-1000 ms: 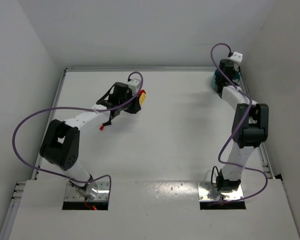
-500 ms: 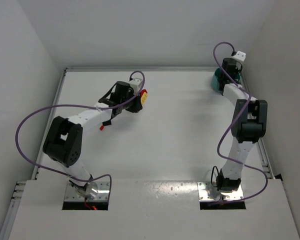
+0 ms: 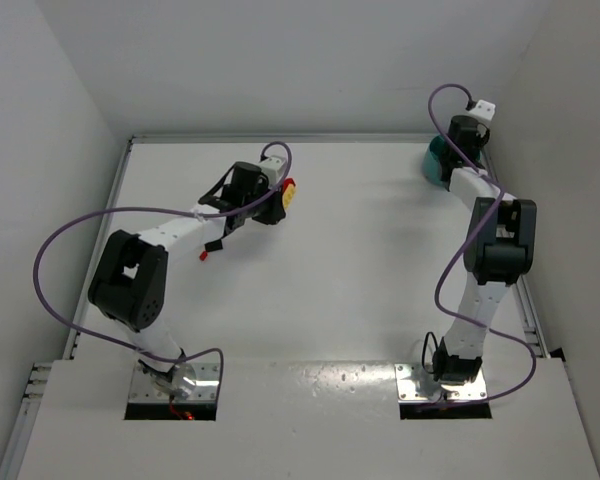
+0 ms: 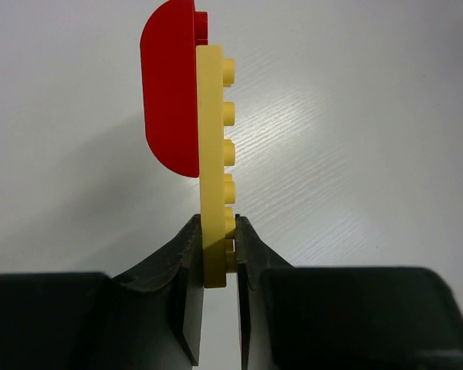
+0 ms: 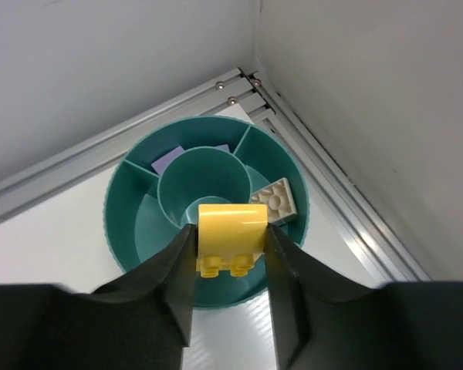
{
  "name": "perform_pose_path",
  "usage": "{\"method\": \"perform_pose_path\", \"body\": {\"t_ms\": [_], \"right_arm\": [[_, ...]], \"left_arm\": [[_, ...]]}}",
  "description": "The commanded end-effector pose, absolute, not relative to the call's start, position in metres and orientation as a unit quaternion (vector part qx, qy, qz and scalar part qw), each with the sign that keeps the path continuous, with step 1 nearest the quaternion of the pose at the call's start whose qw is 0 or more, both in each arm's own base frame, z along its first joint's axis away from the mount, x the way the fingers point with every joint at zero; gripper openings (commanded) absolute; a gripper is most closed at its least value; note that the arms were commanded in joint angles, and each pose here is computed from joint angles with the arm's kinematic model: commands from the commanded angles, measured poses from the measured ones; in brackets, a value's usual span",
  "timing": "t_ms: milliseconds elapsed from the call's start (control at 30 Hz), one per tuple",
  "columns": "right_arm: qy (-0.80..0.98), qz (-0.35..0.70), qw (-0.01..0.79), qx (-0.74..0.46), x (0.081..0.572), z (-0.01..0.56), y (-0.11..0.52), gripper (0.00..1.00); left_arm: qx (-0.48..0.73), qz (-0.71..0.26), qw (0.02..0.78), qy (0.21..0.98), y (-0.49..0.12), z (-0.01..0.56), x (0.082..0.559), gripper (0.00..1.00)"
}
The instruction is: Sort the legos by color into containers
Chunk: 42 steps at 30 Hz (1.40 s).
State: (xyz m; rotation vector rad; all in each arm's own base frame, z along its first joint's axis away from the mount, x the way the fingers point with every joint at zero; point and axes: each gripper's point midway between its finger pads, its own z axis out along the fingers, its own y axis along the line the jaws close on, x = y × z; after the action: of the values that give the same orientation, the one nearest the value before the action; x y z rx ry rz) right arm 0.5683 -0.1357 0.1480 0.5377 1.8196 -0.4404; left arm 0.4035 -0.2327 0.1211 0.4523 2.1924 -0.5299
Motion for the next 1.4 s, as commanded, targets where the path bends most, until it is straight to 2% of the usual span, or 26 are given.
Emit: {"method": "perform_pose_path", "body": {"t_ms": [0,33,167,300,367,433,500,567,667,833,1000,1133,1367], "right_arm": [[0.754,-0.176,0.591,0.224,0.583,0.169,-0.137,0.46],[0.758,-0.173,0.589,0.221,0.583,0.167,-0.135,0.59],[0.769,-0.166,0.579,0.213,0.581,0.165,-0.131,0.71],[0.791,-0.131,0.569,0.185,0.575,0.169,-0.115,0.71],[0.807,-0.082,0.563,0.157,0.566,0.175,-0.094,0.68],[0.834,-0.031,0.536,0.128,0.551,0.166,-0.071,0.66],[0.847,0.073,0.523,0.064,0.541,0.176,-0.026,0.66],[0.876,0.183,0.447,-0.001,0.509,0.154,0.020,0.66],[0.858,0.307,0.405,-0.068,0.478,0.165,0.070,0.65],[0.816,0.405,0.368,-0.186,0.427,0.171,0.114,0.63],[0.762,0.498,0.335,-0.244,0.384,0.188,0.136,0.61],[0.739,0.544,0.303,-0.259,0.354,0.197,0.149,0.59],[0.700,0.573,0.298,-0.306,0.323,0.220,0.173,0.57]], "left_arm": [[0.198,-0.218,0.439,0.849,-0.243,0.142,0.414,0.00],[0.209,-0.226,0.432,0.847,-0.246,0.141,0.410,0.00],[0.235,-0.235,0.421,0.844,-0.250,0.138,0.405,0.00],[0.301,-0.265,0.397,0.826,-0.259,0.128,0.383,0.00],[0.388,-0.312,0.400,0.769,-0.270,0.143,0.355,0.00],[0.453,-0.321,0.396,0.731,-0.268,0.135,0.330,0.00],[0.490,-0.342,0.370,0.712,-0.273,0.130,0.306,0.00],[0.518,-0.344,0.360,0.695,-0.272,0.129,0.292,0.00],[0.552,-0.361,0.347,0.667,-0.276,0.131,0.272,0.00],[0.563,-0.449,0.328,0.612,-0.287,0.167,0.244,0.00],[0.522,-0.531,0.290,0.601,-0.289,0.190,0.238,0.00],[0.516,-0.534,0.283,0.607,-0.290,0.189,0.240,0.00],[0.500,-0.553,0.263,0.612,-0.294,0.188,0.242,0.00]]}}
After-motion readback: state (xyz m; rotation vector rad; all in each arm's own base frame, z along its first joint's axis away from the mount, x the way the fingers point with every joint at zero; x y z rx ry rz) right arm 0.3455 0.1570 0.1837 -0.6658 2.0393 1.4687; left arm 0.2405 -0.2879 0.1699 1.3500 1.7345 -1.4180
